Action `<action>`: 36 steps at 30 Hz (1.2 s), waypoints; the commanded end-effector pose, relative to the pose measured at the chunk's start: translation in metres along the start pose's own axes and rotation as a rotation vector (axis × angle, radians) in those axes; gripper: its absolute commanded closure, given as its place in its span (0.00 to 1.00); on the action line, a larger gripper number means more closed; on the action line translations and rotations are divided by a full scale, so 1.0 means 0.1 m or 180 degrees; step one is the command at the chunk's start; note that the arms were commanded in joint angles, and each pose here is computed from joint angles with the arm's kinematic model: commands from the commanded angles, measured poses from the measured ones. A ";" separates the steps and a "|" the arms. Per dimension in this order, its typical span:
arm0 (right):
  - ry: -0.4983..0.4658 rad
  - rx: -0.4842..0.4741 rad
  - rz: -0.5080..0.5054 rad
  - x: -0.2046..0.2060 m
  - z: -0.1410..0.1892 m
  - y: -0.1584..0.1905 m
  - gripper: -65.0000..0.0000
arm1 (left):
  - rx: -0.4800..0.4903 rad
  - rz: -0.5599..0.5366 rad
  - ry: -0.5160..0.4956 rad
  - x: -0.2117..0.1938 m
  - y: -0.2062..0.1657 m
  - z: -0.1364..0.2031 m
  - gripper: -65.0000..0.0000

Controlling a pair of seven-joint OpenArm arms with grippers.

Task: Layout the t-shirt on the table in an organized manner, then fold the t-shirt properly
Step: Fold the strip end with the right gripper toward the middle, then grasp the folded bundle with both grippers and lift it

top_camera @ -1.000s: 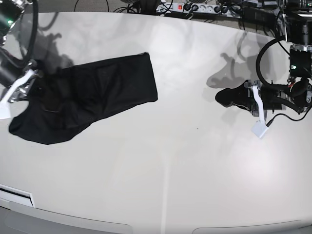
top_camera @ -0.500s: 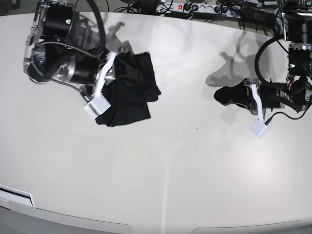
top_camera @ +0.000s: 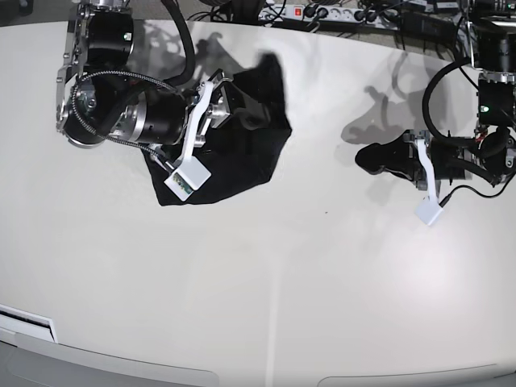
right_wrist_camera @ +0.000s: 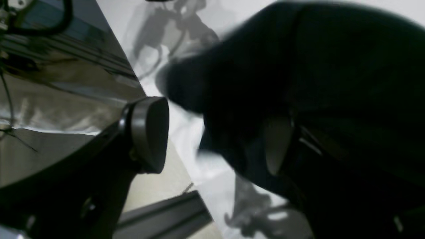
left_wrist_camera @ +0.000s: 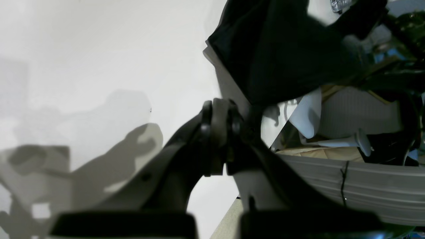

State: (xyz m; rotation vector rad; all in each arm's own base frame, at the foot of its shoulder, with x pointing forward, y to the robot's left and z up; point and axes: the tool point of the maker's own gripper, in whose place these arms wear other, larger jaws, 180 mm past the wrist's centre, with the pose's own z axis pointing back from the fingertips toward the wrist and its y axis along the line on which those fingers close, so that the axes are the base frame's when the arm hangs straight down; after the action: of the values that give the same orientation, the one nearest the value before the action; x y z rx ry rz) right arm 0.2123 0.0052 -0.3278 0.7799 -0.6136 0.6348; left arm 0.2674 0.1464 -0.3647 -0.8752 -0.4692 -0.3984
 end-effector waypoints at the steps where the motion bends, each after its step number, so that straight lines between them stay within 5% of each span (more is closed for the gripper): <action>1: -0.0163 -0.0009 0.0167 0.17 0.09 0.02 0.31 | 0.0004 -0.0103 -0.0122 0.15 -0.02 0.09 1.00; 10: -0.0286 -0.0400 0.0446 0.29 0.27 -0.17 0.34 | -0.0080 -0.0089 -0.0192 0.19 -0.06 0.08 1.00; 12: -0.0321 -0.0648 0.0526 0.33 0.29 -0.30 0.50 | -0.0192 -0.0076 -0.0289 0.24 -0.13 0.07 1.00; 15: -0.0345 -0.0939 0.0662 0.44 0.34 -0.49 0.97 | -0.0306 -0.0114 -0.0397 0.33 -0.23 0.08 1.00; 16: -0.0333 -0.1000 0.0683 0.47 0.35 -0.55 1.00 | -0.0337 -0.0149 -0.0425 0.36 -0.27 0.08 1.00; 24: -0.0079 -0.1115 0.0397 0.45 0.17 -1.14 1.00 | -0.0464 -0.0699 -0.0467 0.57 -0.68 0.06 1.00; 36: 0.0414 -0.0845 -0.0052 0.01 -0.23 -1.49 1.00 | -0.0977 -0.0684 0.0369 -0.13 -1.07 -0.50 1.00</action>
State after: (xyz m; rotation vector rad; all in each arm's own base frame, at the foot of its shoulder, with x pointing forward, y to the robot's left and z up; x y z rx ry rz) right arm 0.3128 -0.0597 -0.4180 0.4891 -0.5083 0.5589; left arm 0.2077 0.0458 -0.3412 -1.0793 -0.3661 -0.7220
